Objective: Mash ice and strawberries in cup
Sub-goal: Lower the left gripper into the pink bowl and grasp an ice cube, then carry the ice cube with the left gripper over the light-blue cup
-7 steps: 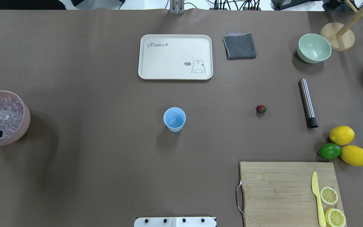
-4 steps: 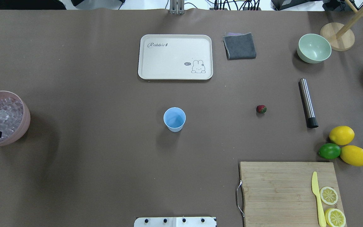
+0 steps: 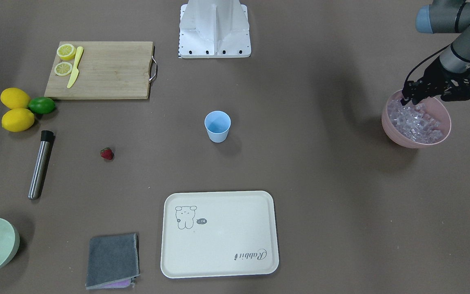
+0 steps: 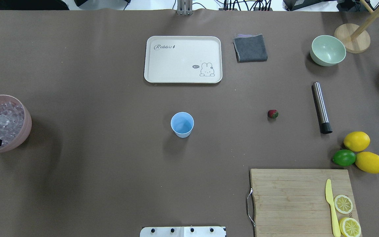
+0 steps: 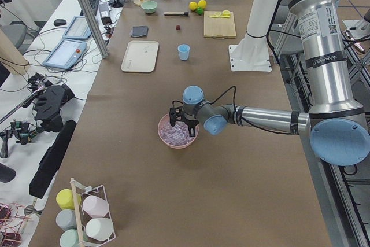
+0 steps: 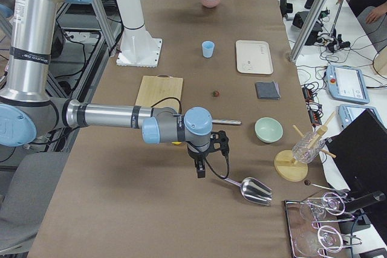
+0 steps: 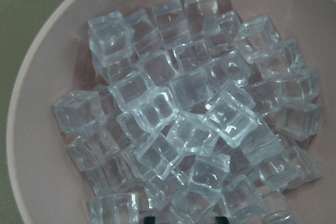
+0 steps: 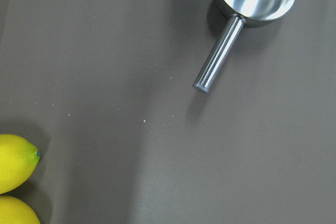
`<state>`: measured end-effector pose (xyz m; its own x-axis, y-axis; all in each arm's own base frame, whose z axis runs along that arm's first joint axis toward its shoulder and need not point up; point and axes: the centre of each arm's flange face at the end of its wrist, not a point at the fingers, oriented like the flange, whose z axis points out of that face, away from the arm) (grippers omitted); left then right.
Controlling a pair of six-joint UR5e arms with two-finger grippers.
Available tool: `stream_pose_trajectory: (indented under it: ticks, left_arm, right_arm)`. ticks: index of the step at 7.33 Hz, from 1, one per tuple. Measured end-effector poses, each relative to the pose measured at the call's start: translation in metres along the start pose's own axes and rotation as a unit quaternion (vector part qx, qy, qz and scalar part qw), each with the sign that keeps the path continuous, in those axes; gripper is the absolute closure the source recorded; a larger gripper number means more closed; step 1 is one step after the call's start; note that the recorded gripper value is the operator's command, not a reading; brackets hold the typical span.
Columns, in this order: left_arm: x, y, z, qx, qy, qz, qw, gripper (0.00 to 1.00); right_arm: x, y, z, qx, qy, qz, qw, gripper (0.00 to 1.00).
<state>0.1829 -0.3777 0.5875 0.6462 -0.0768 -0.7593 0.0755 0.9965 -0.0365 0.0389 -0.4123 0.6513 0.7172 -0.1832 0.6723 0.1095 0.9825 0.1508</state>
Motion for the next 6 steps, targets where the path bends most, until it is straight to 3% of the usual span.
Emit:
stream_pose_trajectory:
  ticks: [4,6]
  left_arm:
    - [0.006,-0.003,-0.003,-0.001,0.005,0.006,1.0000,1.00]
    - [0.028,-0.029,-0.023,-0.011,0.024,0.018,0.9995,1.00]
  right_arm:
    - [-0.002,0.000,-0.002,0.002,-0.002,-0.001,1.0000,0.00]
    - [-0.002,0.000,-0.002,0.002,-0.003,-0.001,1.0000,0.00]
